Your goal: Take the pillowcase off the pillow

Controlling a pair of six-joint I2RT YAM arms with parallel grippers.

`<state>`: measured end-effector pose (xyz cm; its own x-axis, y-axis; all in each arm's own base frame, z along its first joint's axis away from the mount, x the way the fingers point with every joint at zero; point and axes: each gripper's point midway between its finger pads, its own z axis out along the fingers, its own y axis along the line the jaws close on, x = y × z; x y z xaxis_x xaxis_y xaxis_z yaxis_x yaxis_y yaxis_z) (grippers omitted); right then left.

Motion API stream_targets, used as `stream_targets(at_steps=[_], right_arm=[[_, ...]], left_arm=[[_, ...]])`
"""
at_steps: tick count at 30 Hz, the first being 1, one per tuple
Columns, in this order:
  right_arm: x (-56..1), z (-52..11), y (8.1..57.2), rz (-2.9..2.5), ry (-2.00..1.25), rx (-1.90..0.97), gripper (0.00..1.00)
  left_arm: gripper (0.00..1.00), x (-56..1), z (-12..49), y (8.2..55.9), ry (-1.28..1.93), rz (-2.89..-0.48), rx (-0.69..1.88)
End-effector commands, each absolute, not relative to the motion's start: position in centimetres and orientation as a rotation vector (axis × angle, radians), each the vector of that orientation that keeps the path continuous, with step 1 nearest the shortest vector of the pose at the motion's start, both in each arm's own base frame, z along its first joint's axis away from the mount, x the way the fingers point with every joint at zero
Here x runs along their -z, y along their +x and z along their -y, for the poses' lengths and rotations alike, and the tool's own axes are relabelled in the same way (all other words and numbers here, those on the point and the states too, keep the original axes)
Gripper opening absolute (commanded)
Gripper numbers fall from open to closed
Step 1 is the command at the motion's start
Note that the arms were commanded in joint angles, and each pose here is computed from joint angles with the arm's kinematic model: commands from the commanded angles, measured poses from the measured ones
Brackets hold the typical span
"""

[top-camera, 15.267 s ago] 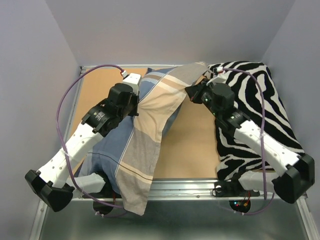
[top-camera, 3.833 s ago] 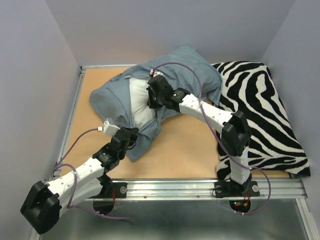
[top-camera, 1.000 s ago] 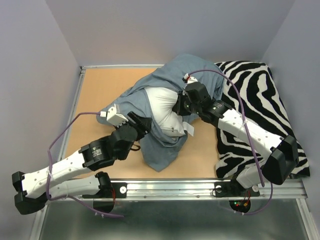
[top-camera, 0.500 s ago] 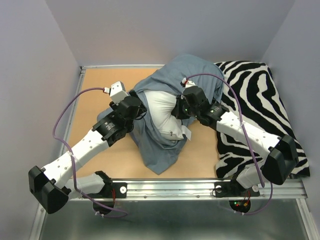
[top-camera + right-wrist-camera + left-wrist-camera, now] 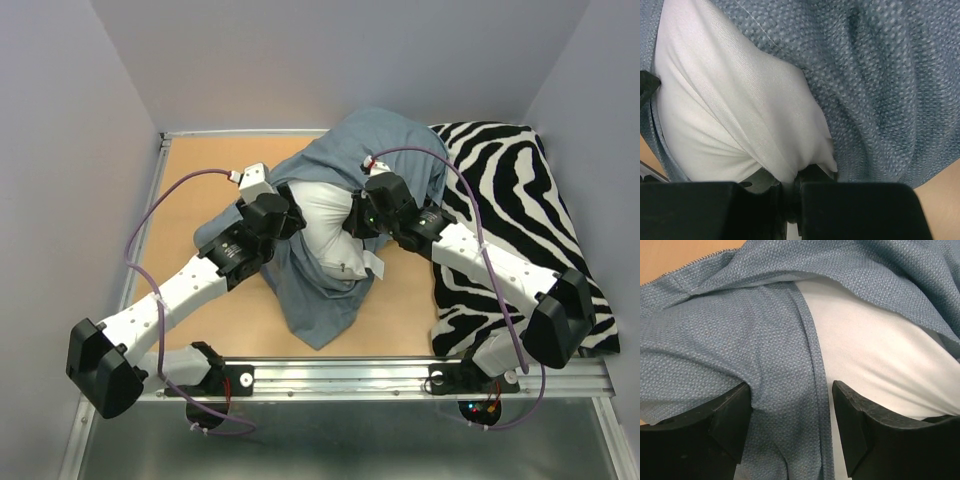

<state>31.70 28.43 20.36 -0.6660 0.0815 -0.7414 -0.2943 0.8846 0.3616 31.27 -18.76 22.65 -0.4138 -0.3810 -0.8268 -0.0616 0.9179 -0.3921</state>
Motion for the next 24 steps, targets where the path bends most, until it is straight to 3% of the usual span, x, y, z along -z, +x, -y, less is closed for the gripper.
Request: stream_targets(at_steps=[1,2,6,9,14,17,24], right_arm=[[-23.0,-27.8,34.4,-2.091,-0.047,-0.544,0.01],[-23.2,-27.6,34.5,-2.084,-0.043,-0.542,0.01],[-26.7,-26.8,35.8,-2.002,-0.005,-0.494,0.01],[-28.6,-25.8,37.2,-1.972,0.014,-0.386,0.01],[-33.5,-23.2,40.8,-1.907,0.097,-0.306,0.01],[-38.8,-22.3,42.2,-1.834,0.132,-0.354,0.00],[-42.9,-19.6,43.8,-1.796,0.174,-0.262,0.00]], left_arm=[[0.67,-22.5,18.4,32.4,-0.325,-1.960,0.355],[0.63,-22.3,18.0,32.4,-0.339,-1.966,0.343],[0.25,-20.5,16.0,32.0,-0.418,-1.989,0.313],[0.11,-19.3,14.6,31.5,-0.465,-2.007,0.274],[0.00,-17.6,12.3,30.8,-0.538,-2.013,0.216],[0.00,-16.4,12.0,30.7,-0.568,-2.020,0.220],[0.00,-8.8,10.8,28.9,-0.685,-2.101,0.181]])
